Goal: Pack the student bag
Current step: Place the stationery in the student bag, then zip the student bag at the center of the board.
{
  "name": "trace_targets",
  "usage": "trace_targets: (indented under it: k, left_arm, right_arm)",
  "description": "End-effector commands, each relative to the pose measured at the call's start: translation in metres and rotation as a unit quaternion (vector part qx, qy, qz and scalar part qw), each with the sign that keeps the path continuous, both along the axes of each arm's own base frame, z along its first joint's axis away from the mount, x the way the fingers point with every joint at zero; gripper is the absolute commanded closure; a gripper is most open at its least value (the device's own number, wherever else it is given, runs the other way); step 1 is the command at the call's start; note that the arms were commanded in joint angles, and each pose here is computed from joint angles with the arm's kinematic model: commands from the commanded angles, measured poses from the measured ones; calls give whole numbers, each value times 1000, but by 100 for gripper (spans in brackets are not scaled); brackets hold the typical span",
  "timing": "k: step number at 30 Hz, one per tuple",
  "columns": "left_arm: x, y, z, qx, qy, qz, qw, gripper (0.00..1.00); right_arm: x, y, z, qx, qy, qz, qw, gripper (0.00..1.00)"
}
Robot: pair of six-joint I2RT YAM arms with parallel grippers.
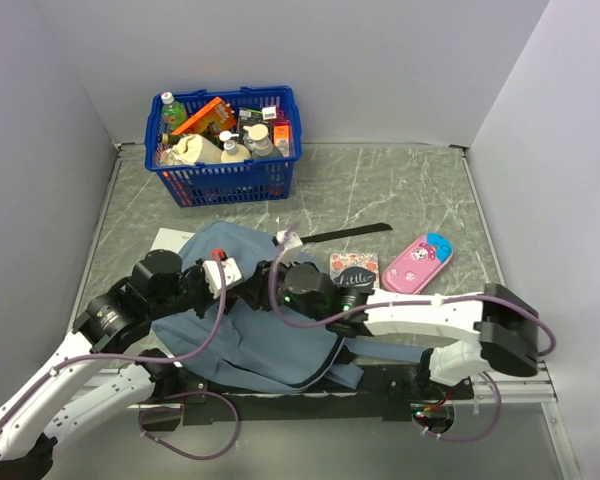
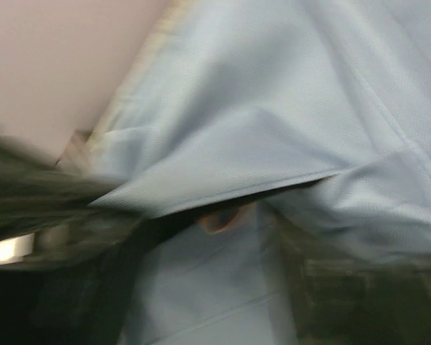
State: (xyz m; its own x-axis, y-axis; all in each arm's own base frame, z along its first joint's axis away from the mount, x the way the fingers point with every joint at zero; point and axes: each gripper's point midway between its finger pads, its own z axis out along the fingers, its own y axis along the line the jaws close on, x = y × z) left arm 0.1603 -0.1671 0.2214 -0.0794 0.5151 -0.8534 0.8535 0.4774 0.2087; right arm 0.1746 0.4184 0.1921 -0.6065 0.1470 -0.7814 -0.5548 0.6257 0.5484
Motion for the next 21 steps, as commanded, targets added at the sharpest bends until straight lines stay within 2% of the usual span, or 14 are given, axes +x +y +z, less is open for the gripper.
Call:
trace_targets:
  k: [1,2,8,21]
  left_arm:
    - [3,-17,25,-47,-26,-25,998,99]
    - [3,-17,25,-47,-25,-25,998,99]
    - [2,-18,27,-46,-24,-29,998,99]
    - [-2,-23,26,-54,-19,-44,997,99]
  right_arm:
    - [-25,7,57,99,-15,43,994,92]
    - [-25,8,56,96,-15,45,994,100]
    - [-24,16,42,73,-11,53,996,100]
    - [-21,-14,-7,0,0,10,1000,100]
